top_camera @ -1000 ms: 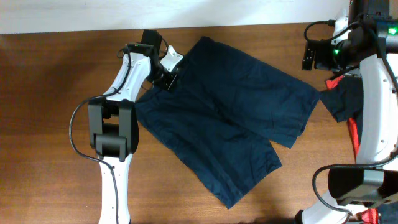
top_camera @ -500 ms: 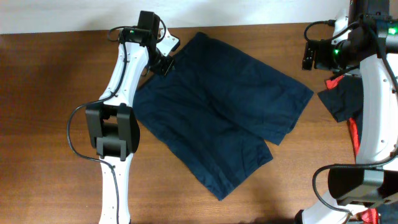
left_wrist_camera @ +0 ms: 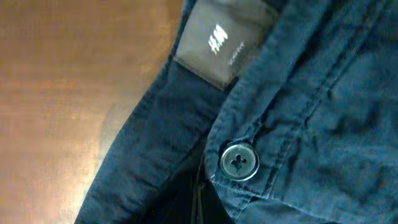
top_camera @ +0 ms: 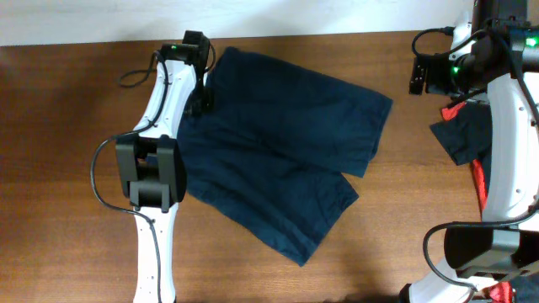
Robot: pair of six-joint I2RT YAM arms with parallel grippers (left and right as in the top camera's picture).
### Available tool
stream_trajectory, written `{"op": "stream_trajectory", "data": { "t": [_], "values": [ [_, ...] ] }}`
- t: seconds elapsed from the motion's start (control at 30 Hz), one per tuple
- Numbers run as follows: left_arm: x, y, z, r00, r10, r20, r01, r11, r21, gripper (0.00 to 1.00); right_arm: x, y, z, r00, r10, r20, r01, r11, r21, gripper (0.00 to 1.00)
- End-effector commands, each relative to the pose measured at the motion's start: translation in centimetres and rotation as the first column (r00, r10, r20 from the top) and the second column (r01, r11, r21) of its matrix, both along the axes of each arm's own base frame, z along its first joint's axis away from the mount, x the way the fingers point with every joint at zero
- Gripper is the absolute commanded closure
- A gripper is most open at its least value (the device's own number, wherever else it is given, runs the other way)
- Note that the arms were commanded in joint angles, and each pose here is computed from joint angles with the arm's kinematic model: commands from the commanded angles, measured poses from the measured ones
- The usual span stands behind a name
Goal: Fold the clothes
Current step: 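Pull the waistband corner upward and left to straighten the shorts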
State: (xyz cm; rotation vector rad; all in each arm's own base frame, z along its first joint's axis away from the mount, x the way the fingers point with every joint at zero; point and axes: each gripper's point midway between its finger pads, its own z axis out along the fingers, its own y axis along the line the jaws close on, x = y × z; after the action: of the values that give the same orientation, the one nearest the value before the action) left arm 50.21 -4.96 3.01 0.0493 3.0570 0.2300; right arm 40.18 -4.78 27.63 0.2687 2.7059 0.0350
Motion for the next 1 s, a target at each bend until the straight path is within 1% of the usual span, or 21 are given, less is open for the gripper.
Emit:
{"op": "stream_trajectory", "data": {
  "t": [0.0,0.07,0.1,0.17,0.2,0.3,0.37,0.57,0.8,0.97],
  "values": [
    [-1.8,0.9,-0.5,0.978,0.204,-0.047,-0.203,0.979,0.031,0.99,-0.1,-0.2,0.1,1.0,-0.005,0.001,0.005,1.0,-0.006,0.02],
    [-3.1,0.9,-0.5,0.956,0.28,-0.084,-0.278,0.96,0.039,0.99,0.0,-0.2,0.1,1.0,-0.005,0.002,0.005,1.0,-0.006,0.02],
    [-3.6,0.6,-0.5,0.951,0.292,-0.107,-0.29,0.956,0.03,1.0,0.0,-0.2,0.1,1.0,-0.005,0.002,0.005,1.0,-0.006,0.01],
    [-4.7,-0.8,-0.6,0.939,0.293,-0.179,-0.304,0.952,-0.038,0.99,0.0,-0.2,0.1,1.0,-0.005,0.002,0.005,1.0,-0.006,0.02],
    [-5.6,-2.1,-0.5,0.929,0.287,-0.235,-0.315,0.945,-0.092,0.99,-0.1,-0.2,0.1,1.0,-0.005,0.001,0.005,1.0,-0.006,0.01],
    [-6.8,-3.6,-0.2,0.909,0.279,-0.309,-0.337,0.929,-0.154,0.99,0.0,-0.2,0.1,1.0,-0.005,0.002,0.005,1.0,-0.006,0.02],
    [-7.3,-4.2,0.0,0.902,0.273,-0.335,-0.343,0.924,-0.171,0.99,-0.1,-0.2,0.1,1.0,-0.005,0.001,0.005,1.0,-0.005,0.01],
    [-8.4,-5.6,0.2,0.901,0.241,-0.362,-0.313,0.937,-0.156,0.99,-0.1,-0.2,0.1,1.0,-0.005,0.001,0.005,1.0,-0.006,0.02],
    [-9.7,-8.6,0.3,0.912,0.159,-0.377,-0.23,0.961,-0.151,0.99,0.0,-0.2,0.1,1.0,-0.005,0.002,0.005,1.0,-0.006,0.02],
    [-9.9,-9.1,0.3,0.914,0.149,-0.378,-0.219,0.964,-0.151,0.99,-0.1,-0.2,0.1,1.0,-0.005,0.001,0.005,1.0,-0.005,0.01]
  ]
}}
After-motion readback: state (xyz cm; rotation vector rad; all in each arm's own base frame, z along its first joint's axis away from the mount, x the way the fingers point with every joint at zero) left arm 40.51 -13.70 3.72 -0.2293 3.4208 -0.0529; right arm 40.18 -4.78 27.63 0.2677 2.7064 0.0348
